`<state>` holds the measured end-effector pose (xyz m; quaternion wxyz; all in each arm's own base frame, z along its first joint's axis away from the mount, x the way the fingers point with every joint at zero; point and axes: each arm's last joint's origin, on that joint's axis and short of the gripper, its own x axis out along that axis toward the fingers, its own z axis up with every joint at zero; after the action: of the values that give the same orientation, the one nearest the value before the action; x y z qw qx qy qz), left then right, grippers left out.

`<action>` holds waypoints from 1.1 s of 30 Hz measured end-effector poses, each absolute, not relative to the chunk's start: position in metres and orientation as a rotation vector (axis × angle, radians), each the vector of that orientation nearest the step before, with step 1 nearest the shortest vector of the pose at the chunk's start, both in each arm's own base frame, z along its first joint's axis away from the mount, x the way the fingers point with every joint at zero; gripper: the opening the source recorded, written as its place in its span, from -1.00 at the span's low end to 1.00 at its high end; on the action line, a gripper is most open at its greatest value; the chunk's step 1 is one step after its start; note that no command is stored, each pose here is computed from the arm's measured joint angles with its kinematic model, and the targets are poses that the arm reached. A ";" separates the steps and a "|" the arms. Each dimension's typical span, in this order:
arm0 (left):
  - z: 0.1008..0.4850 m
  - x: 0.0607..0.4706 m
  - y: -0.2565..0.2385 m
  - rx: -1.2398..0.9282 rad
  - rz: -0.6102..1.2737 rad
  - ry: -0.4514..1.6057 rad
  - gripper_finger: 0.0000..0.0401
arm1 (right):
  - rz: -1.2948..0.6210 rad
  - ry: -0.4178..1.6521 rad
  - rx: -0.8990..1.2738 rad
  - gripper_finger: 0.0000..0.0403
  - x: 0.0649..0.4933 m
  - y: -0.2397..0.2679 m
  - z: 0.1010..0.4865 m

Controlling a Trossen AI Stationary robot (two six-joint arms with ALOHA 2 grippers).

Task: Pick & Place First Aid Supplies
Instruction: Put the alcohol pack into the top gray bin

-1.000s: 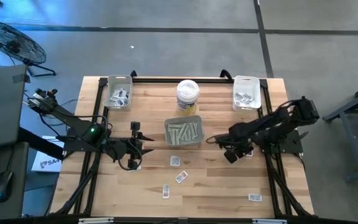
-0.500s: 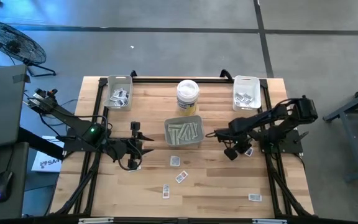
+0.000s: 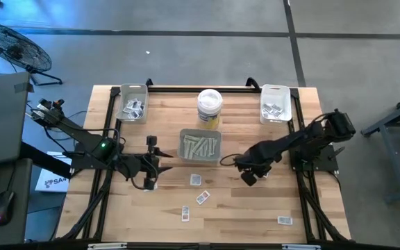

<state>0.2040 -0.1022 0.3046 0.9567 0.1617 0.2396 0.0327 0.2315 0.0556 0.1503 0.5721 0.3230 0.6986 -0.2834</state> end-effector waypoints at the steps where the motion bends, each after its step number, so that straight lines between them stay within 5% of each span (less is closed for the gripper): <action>1: 0.305 0.204 -0.102 0.322 0.067 0.477 -0.15 | -0.665 1.634 0.760 -0.99 0.232 0.059 0.152; 11: 0.310 0.206 -0.104 0.290 0.068 0.434 -0.15 | -0.604 1.465 0.720 -1.00 0.243 0.107 0.175; 26: 0.318 0.210 -0.105 0.222 0.091 0.342 -0.15 | -0.132 0.951 0.595 -1.00 0.277 0.151 0.189; 33: 0.288 0.211 -0.110 0.313 -0.109 0.397 -0.15 | 0.114 0.770 0.377 -1.00 0.292 0.154 0.203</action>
<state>0.2109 -0.1105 0.2879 0.9668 0.1548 0.1962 -0.0539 0.2922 0.1542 0.2028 0.9080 0.1826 0.3731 0.0553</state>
